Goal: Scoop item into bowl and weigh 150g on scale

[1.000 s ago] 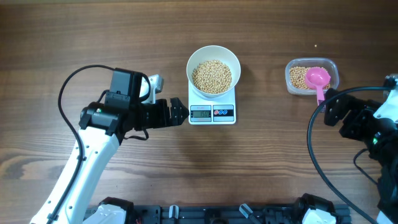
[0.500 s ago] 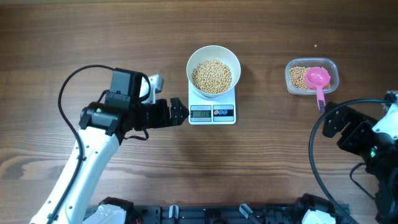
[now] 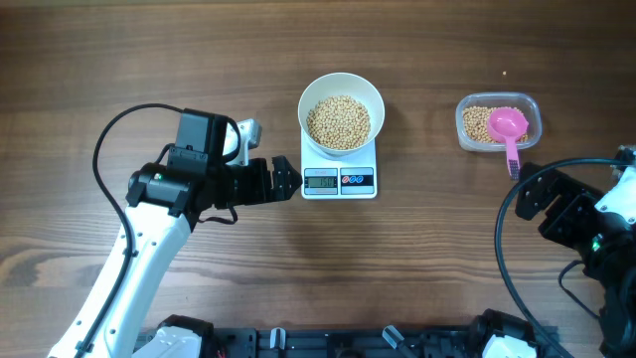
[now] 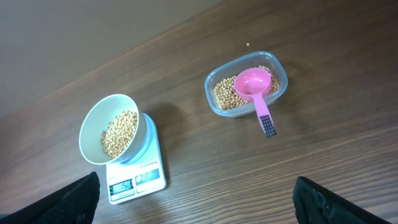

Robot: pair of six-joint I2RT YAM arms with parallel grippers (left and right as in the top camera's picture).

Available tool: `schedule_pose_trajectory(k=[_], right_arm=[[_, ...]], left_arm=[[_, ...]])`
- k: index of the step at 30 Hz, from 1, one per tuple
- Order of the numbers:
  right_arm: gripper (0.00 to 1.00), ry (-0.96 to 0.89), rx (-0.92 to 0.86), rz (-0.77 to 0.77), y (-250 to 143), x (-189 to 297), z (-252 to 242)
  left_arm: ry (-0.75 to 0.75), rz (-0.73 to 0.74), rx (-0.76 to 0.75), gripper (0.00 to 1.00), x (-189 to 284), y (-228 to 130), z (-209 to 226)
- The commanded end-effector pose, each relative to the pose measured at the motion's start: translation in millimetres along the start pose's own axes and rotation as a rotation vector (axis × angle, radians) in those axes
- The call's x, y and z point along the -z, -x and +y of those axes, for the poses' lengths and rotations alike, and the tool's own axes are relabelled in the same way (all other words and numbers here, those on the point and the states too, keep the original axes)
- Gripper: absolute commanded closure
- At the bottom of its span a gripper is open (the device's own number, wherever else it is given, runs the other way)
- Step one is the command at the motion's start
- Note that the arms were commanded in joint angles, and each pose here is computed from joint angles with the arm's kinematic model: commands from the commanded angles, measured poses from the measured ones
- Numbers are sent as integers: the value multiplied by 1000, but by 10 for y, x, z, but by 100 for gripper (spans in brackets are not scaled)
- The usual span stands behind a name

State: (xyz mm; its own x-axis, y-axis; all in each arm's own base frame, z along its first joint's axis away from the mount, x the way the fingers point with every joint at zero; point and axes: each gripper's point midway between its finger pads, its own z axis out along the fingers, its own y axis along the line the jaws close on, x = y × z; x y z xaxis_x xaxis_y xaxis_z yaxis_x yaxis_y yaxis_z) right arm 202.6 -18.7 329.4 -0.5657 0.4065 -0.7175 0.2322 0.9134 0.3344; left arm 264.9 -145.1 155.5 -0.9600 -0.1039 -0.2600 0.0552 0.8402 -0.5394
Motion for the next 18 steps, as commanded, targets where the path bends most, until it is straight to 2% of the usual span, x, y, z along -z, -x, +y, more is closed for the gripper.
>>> schedule_pose_trajectory(k=[1,3,6,10,14,18], right_arm=[[0,-18,59,-26,65,4,-23],[0,-14,87,-51,127,-32,-20],[0,5,259,-138,213,-118,53],[0,-20,386,-276,190,-254,42],[0,-11,489,-420,48,-423,2],[0,4,511,-561,-147,-572,-82]], left_arm=[[11,-4,-15,0,-8,19,29],[11,-3,-16,0,-8,17,28],[11,-3,-16,0,-8,18,27],[11,-3,-16,0,-8,17,28],[11,-3,-16,0,-8,17,28],[11,-3,-16,0,-8,18,27]])
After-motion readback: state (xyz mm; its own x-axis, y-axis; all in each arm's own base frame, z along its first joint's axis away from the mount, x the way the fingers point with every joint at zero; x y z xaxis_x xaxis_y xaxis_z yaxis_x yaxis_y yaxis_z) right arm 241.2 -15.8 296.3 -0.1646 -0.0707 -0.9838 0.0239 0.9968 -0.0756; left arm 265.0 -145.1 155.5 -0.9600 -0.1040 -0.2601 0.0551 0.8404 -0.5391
